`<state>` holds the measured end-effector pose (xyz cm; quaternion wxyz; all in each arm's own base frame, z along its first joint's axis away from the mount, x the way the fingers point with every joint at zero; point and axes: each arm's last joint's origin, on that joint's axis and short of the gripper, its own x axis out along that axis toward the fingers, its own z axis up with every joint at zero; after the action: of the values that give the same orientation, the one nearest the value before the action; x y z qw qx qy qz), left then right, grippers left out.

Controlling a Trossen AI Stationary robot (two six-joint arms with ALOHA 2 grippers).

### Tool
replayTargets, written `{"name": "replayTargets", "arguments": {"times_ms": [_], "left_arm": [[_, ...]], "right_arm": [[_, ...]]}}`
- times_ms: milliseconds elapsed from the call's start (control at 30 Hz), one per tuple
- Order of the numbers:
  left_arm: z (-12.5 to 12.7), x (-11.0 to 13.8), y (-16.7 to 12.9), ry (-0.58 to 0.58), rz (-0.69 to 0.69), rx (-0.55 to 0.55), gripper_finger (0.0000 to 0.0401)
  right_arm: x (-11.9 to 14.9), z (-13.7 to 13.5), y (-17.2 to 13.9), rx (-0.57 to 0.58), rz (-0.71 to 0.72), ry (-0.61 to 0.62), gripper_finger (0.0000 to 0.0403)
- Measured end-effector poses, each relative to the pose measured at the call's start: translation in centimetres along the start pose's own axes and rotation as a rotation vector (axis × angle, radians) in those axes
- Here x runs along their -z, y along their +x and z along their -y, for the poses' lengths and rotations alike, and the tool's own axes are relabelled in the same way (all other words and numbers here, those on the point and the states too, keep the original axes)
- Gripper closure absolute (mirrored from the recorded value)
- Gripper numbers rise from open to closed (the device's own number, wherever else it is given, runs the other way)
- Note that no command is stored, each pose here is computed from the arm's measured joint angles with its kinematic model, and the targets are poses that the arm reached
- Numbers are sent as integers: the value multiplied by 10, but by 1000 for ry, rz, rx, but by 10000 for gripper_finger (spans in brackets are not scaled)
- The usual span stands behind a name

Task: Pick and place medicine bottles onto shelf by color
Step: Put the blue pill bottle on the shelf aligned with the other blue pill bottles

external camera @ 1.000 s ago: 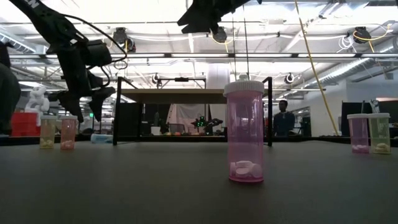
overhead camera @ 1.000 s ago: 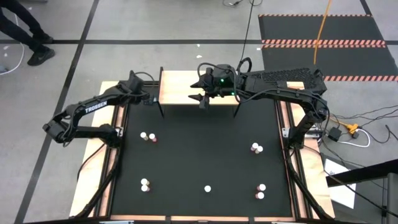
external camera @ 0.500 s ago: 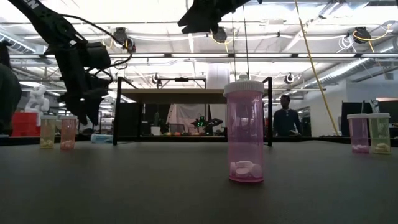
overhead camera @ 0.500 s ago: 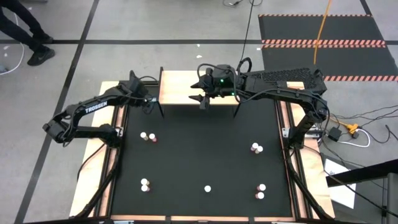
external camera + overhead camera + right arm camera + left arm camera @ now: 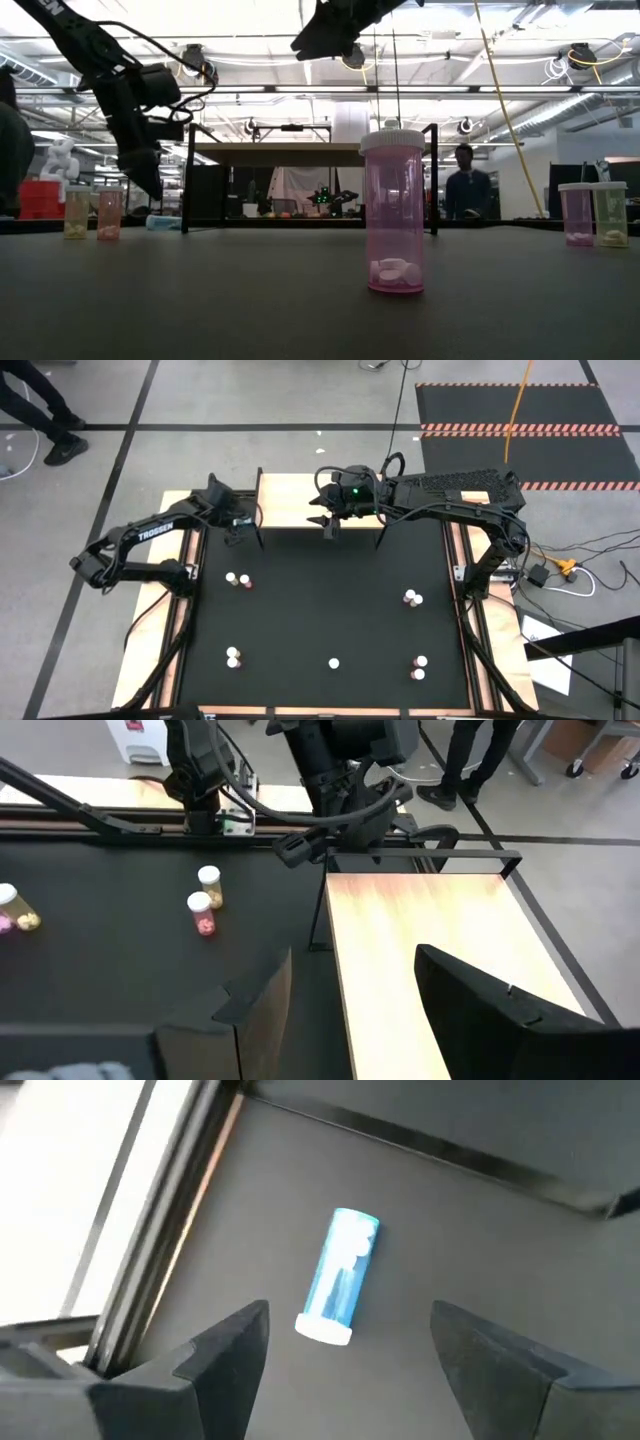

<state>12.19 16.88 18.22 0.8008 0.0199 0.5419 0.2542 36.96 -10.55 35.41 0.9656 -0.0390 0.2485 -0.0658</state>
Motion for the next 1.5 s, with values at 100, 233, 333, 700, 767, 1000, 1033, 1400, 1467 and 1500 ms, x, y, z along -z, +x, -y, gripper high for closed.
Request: {"name": "replayTargets", "arguments": {"times_ms": [100, 233, 333, 700, 767, 1000, 1033, 1400, 1467, 1500], "left_arm": [[0, -1, 8, 54, -13, 15, 123], [-1, -3, 21, 68, -12, 40, 123], [0, -3, 30, 96, -23, 58, 123], [-7, 3, 51, 104, -87, 47, 142], [-10, 4, 52, 96, -87, 27, 161], [-16, 5, 52, 92, -79, -13, 253], [-16, 4, 52, 92, -79, -21, 267], [-17, 0, 46, 25, -45, -46, 328], [-16, -1, 46, 7, -45, -60, 328], [-16, -2, 45, 0, -45, -67, 328]], "right_arm": [[0, 0, 0, -1, -3, -1, 193], [0, 0, 0, 0, -4, -3, 193], [1, 0, 0, 2, -9, 1, 193], [3, 0, 0, 2, -27, 39, 193], [2, 0, 0, 3, -28, 40, 193], [3, 0, 0, 3, -29, 54, 193], [3, 0, 0, 3, -29, 61, 193], [3, 0, 0, 4, -29, 89, 193], [3, 0, 0, 4, -29, 89, 193], [3, 0, 0, 4, -29, 89, 193]]}}
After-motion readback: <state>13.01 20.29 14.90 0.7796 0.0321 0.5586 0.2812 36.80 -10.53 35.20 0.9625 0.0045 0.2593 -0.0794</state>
